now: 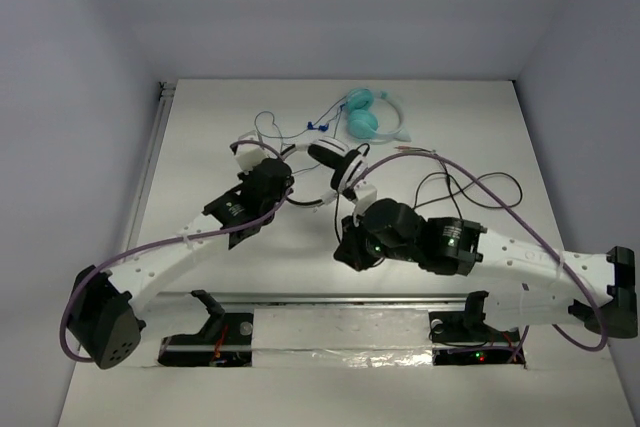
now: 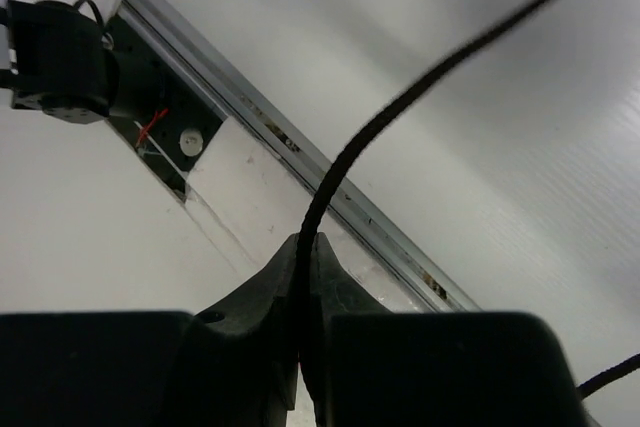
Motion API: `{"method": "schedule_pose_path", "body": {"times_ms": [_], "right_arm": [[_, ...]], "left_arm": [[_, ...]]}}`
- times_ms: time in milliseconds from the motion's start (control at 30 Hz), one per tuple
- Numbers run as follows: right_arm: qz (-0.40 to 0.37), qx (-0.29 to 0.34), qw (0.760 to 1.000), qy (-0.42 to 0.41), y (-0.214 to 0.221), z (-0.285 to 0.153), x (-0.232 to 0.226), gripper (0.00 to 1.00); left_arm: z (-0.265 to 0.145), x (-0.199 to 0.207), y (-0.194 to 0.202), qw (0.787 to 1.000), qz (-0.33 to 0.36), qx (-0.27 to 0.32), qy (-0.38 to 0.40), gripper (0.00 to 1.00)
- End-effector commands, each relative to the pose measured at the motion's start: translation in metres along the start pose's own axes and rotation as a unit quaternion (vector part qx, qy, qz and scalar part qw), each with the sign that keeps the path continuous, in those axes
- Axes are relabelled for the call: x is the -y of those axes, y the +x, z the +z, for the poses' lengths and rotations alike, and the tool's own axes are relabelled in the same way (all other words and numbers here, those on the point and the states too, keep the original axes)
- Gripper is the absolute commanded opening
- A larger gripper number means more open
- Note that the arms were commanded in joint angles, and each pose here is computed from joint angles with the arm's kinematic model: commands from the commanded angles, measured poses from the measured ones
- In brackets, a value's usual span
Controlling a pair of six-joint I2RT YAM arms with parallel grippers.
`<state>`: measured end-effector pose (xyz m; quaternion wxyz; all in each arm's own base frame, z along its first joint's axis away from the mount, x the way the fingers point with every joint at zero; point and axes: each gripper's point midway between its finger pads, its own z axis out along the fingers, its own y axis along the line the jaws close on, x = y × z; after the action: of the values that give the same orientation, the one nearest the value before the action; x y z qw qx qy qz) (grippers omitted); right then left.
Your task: Wrap the headphones
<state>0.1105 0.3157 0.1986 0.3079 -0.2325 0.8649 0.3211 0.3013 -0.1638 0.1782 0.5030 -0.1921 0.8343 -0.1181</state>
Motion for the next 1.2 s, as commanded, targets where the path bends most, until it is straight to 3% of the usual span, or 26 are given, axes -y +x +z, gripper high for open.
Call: {"method": "schedule_pose_path", "body": {"times_ms": [0, 167, 400, 567, 767, 900, 1167], "right_arm": [[-0.047, -0.001, 0.999, 0.016, -0.021, -0.027, -0.003, 0.02], [-0.086, -0.003, 0.994, 0.062, -0.04, -0.033, 0.004, 0.02], [-0.102, 0.051, 0.985, 0.133, -0.079, -0.062, 0.019, 0.02], [-0.099, 0.103, 0.972, 0.184, -0.108, -0.063, 0.041, 0.05], [-0.086, 0.175, 0.942, 0.272, -0.139, -0.053, 0.072, 0.07], [-0.07, 0.21, 0.927, 0.302, -0.158, -0.045, 0.096, 0.16], [-0.039, 0.24, 0.944, 0.222, -0.18, -0.026, 0.125, 0.37]], "left_arm": [[-0.007, 0.015, 0.009, 0.999, 0.05, -0.002, 0.018, 0.0], [-0.026, 0.046, 0.04, 0.985, 0.132, -0.068, 0.094, 0.0], [-0.054, 0.048, 0.053, 0.956, 0.231, -0.116, 0.14, 0.0], [-0.082, 0.06, 0.06, 0.935, 0.234, -0.141, 0.226, 0.0], [-0.098, 0.064, 0.063, 0.92, 0.24, -0.153, 0.271, 0.0], [-0.102, 0.068, 0.068, 0.912, 0.242, -0.162, 0.288, 0.0], [-0.11, 0.071, 0.066, 0.906, 0.238, -0.16, 0.311, 0.0]]}}
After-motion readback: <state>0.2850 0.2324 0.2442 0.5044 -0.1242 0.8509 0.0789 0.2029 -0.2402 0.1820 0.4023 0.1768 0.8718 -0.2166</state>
